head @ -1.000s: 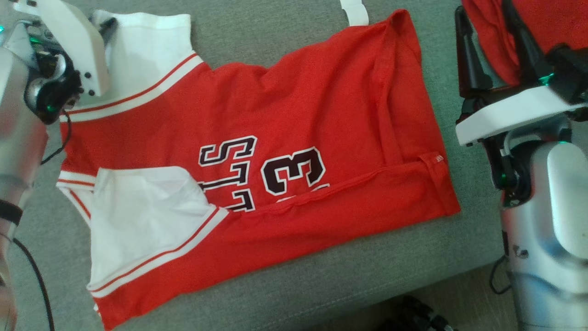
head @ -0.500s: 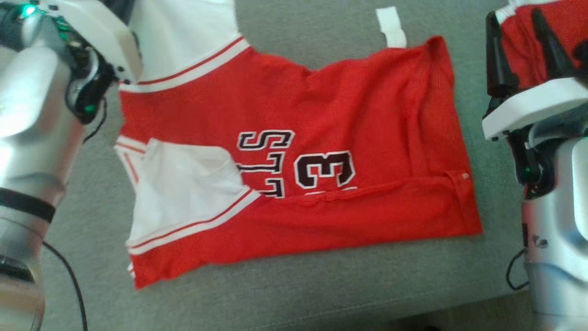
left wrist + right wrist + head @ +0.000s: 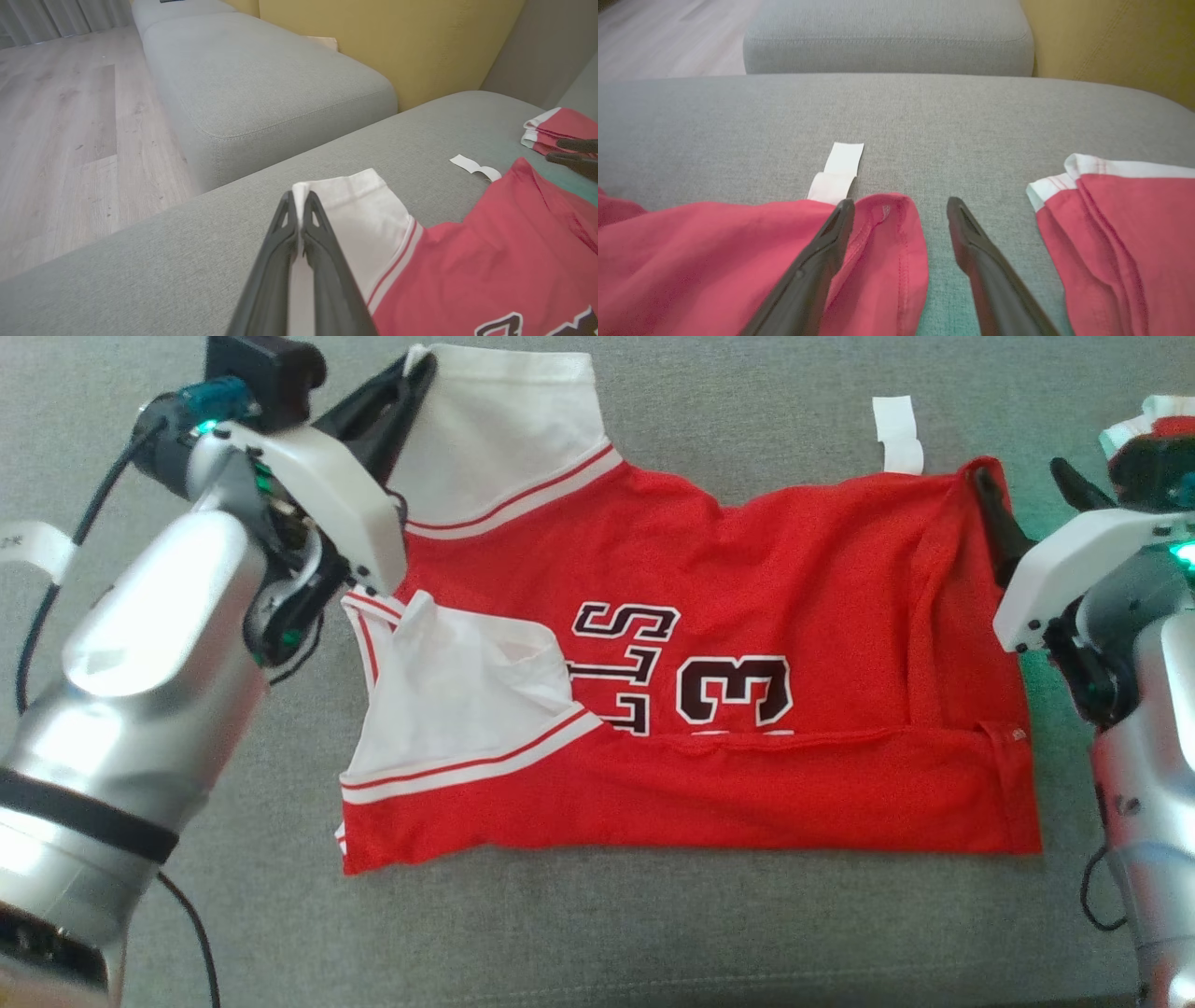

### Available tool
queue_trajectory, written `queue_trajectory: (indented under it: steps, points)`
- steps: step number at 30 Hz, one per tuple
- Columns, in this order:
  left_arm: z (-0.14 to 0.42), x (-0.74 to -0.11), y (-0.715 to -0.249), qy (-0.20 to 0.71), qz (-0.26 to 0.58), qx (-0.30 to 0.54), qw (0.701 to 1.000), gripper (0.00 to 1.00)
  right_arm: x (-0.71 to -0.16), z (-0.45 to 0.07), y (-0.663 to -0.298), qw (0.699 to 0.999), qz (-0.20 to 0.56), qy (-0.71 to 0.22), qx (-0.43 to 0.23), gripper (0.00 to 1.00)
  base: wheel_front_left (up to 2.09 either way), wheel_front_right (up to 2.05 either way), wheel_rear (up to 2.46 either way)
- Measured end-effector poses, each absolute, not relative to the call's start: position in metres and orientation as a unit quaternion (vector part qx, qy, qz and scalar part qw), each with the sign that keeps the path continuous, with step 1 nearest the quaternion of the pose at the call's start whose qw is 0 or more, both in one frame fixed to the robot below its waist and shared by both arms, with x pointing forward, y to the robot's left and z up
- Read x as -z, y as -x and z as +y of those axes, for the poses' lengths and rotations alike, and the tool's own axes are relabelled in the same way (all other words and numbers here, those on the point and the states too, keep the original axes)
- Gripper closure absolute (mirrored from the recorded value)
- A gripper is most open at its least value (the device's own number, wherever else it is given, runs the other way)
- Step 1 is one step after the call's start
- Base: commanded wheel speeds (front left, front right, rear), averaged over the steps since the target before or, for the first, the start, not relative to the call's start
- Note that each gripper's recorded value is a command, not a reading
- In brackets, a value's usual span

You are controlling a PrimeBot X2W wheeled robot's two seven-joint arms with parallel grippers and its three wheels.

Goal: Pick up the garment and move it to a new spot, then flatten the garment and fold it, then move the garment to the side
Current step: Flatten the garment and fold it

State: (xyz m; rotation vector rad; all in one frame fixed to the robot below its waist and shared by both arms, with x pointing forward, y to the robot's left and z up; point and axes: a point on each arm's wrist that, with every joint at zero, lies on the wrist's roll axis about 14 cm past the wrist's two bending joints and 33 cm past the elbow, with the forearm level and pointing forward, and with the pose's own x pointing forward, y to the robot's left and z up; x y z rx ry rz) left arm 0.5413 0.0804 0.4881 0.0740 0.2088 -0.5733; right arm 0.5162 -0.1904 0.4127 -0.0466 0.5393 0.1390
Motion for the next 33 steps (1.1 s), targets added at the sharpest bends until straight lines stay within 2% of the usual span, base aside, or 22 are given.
queue_trajectory:
  steps: [12, 22, 30, 31, 32, 33]
  points:
    - [0.067, -0.475, -0.526, -0.030, 0.123, 0.303, 0.944, 1.00, -0.398, -0.187, -0.534, 0.953, 0.292, 0.024, -0.073, 0.00, 0.00, 0.00, 0.00]
    - [0.067, -0.471, -0.526, -0.031, 0.128, 0.304, 0.943, 1.00, -0.369, -0.188, -0.523, 0.937, 0.339, 0.031, -0.073, 0.00, 0.00, 0.00, 0.00]
    - [0.067, -0.464, -0.527, -0.030, 0.135, 0.302, 0.943, 1.00, -0.371, -0.197, -0.535, 0.941, 0.332, 0.031, -0.062, 0.00, 0.00, 0.00, 0.00]
    - [0.067, -0.463, -0.528, -0.029, 0.136, 0.302, 0.943, 1.00, -0.370, -0.197, -0.535, 0.940, 0.334, 0.025, -0.061, 0.14, 0.00, 0.00, 0.00]
    - [0.068, -0.462, -0.528, -0.026, 0.138, 0.300, 0.943, 1.00, -0.369, -0.197, -0.535, 0.940, 0.335, 0.021, -0.060, 1.00, 0.00, 0.00, 0.00]
    - [0.069, -0.460, -0.529, -0.026, 0.140, 0.297, 0.944, 1.00, -0.369, -0.197, -0.536, 0.940, 0.335, 0.021, -0.061, 1.00, 0.00, 0.00, 0.00]
